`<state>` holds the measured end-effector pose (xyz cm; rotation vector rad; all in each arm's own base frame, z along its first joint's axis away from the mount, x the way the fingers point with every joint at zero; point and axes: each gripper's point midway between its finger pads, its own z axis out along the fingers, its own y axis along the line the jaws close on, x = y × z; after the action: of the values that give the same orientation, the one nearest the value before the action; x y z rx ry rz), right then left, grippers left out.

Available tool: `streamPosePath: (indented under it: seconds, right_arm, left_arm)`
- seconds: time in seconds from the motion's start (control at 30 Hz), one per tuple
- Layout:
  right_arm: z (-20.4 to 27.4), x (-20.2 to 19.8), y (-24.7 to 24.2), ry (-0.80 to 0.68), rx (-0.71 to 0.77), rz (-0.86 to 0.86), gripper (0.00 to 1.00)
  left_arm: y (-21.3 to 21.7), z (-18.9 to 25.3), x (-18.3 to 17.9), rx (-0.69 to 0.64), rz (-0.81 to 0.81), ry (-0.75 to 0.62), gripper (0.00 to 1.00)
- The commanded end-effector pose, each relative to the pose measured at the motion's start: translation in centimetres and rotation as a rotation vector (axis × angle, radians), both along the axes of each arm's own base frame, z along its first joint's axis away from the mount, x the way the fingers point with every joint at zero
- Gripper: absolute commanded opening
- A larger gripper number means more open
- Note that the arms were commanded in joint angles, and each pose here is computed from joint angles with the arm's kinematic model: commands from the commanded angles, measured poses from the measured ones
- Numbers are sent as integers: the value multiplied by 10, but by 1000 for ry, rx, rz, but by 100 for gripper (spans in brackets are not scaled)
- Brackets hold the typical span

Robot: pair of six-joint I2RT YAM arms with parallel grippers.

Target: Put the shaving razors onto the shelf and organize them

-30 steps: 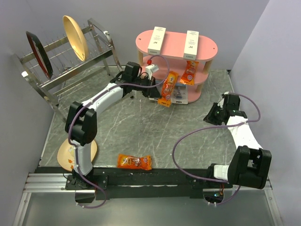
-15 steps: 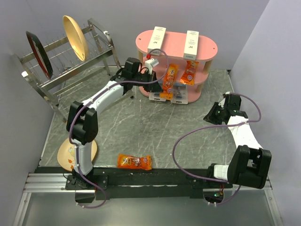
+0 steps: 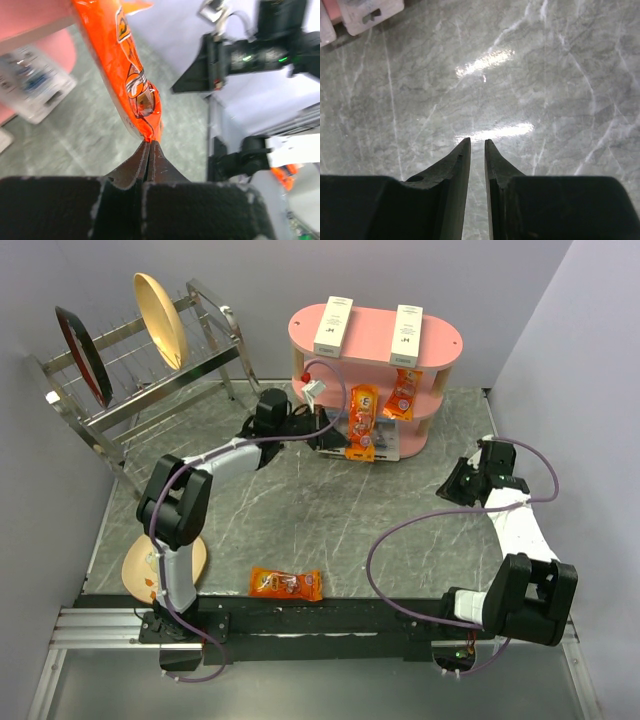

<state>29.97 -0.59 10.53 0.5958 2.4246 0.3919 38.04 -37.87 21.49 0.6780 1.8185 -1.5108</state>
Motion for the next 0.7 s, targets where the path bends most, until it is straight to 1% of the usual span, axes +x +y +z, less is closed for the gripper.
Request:
streamPosePath:
  seconds: [0.0,0.1,0.17,0.2,0.27,0.33,0.37,0.4,0.67]
  right_arm:
    - [11,1,-14,-5,-78,12,25]
    - [10,3,-17,12,-95,18,25]
    - [8,4,-18,18,-95,20,25]
    - [8,4,-18,18,-94,18,25]
    - [6,4,-18,23,-93,19,25]
    - [3,3,-17,33,-93,24,25]
    - [3,3,-18,35,-96,22,25]
    - [2,3,-19,39,-100,21,25]
    - [0,3,-20,45,-108,26,25]
  left_arm:
    - [3,88,-28,-282,-83,-157,1]
    - [4,77,-33,-289,-105,-105,1]
    - [8,86,-32,-331,-128,-94,1]
    - [9,80,-29,-331,-144,-78,1]
    - [13,87,-24,-349,-150,-74,1]
    - [14,83,-19,-349,-154,-40,1]
    - [14,86,-18,-363,-158,-50,1]
    - [15,84,-17,-371,-158,-27,1]
    - [10,73,-1,-394,-128,20,1]
